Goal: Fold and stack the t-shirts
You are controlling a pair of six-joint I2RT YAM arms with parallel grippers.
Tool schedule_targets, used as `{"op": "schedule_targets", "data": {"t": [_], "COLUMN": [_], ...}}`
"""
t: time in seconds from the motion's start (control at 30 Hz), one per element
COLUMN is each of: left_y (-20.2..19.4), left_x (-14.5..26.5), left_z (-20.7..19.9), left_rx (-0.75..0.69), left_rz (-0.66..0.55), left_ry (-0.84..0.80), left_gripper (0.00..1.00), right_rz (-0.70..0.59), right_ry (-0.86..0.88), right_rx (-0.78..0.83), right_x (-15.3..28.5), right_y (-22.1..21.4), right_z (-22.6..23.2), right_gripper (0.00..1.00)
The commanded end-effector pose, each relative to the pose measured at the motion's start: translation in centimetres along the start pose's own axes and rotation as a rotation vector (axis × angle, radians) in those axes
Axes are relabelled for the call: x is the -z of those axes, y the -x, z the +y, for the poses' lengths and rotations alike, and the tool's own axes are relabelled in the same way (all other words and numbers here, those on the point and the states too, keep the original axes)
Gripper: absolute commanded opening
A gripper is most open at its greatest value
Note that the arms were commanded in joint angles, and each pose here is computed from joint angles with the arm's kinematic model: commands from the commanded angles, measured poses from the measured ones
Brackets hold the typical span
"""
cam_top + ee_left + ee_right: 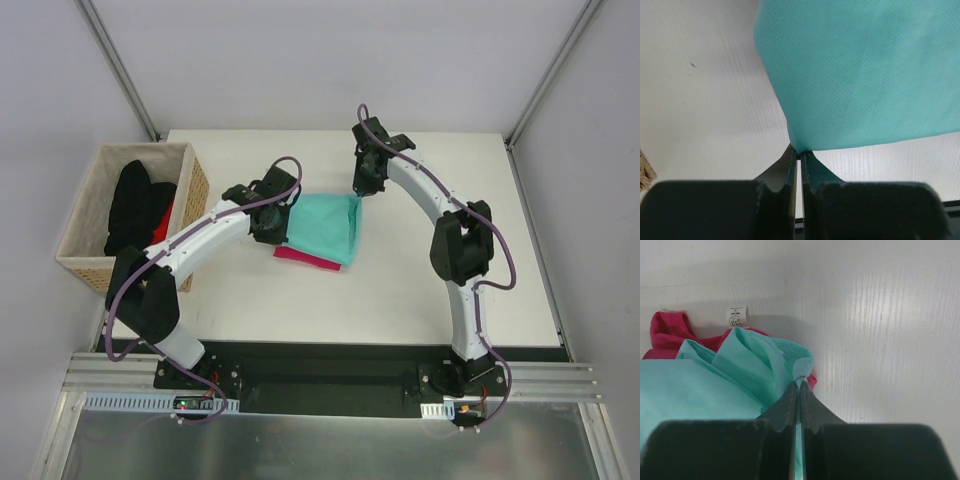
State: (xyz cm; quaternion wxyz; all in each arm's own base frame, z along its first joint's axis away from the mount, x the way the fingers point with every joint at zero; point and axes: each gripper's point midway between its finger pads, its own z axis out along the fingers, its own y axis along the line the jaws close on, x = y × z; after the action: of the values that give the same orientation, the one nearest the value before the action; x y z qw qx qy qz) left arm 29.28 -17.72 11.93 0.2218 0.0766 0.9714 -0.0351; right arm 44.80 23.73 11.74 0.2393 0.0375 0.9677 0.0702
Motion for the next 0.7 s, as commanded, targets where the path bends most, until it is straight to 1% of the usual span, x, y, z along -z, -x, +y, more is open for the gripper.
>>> {"op": "schedule_targets", "data": {"t": [0.0, 0.37, 0.43, 0.5, 0.57, 0.63, 0.67], "left_y": [-0.8, -1.1, -1.3, -1.3, -1.5, -1.5, -1.5], "left_x": [-0.7, -1.4, -1.6, -1.6, -1.7, -1.8, -1.8], "left_z": [0.4, 0.6, 0.7, 0.9, 0.9, 1.0, 1.0], "left_rx": [-0.012, -0.02, -0.018, -0.014, -0.013, -0.014, -0.012], "left_rz": [0.045, 0.069, 0.075, 0.077, 0.084, 0.085, 0.085], "left_ry": [0.007, 0.013, 0.016, 0.024, 0.023, 0.025, 0.027], "left_gripper": [0.0, 0.0, 0.0, 0.0, 0.0, 0.05, 0.07], "right_rz": [-0.01, 0.0, 0.008, 0.009, 0.01, 0.006, 0.004], "right_ry": [0.023, 0.009, -0.001, -0.003, -0.006, -0.008, -0.008], "right_rx": [-0.015, -0.014, -0.014, -0.015, -0.013, -0.01, -0.011], "right_x": [0.0, -0.3, -0.5, -0.5, -0.5, -0.4, -0.4], "right_y": [0.4, 0.5, 0.4, 0.4, 0.3, 0.5, 0.5], "right_z": [0.6, 0.5, 0.3, 0.2, 0.2, 0.1, 0.2], "right_gripper": [0.01, 0.01, 0.03, 0.16, 0.23, 0.29, 0.34]}}
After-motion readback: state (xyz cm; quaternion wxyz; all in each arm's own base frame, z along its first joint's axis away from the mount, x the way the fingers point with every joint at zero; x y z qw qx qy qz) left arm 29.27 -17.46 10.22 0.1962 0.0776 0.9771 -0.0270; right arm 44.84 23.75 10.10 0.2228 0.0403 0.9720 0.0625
